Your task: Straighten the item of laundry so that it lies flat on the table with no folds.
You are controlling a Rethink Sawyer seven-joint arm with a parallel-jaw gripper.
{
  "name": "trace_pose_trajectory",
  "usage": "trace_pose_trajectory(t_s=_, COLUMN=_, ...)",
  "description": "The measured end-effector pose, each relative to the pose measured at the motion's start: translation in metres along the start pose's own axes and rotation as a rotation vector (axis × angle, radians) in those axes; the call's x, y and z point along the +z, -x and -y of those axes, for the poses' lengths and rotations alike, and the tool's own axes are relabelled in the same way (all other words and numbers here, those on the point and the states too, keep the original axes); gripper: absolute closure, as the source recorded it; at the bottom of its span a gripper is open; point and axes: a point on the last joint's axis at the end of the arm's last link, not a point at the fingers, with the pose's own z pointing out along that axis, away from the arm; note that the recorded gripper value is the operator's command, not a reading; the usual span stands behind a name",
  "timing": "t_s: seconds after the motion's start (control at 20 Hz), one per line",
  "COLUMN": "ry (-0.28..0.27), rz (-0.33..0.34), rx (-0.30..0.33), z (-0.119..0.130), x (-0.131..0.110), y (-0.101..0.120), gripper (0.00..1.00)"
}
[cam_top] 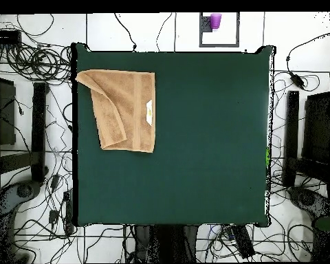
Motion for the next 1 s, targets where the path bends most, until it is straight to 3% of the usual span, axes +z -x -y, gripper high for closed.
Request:
trace_pose_trajectory(t_s=0.3, ry=-0.014, rz=0.005, rx=-0.002, z=-0.014, x=-0.005, y=0.004, gripper=0.00)
trace_pose_trajectory(t_s=0.65, ry=-0.068, rz=0.000, rx=0.077, z=-0.016, x=-0.020, y=-0.004, gripper=0.00)
trace_pose_trajectory(t_s=1.0, ry=-0.066, rz=-0.005, rx=0.073, z=-0.020, x=-0.017, y=0.005, gripper=0.00)
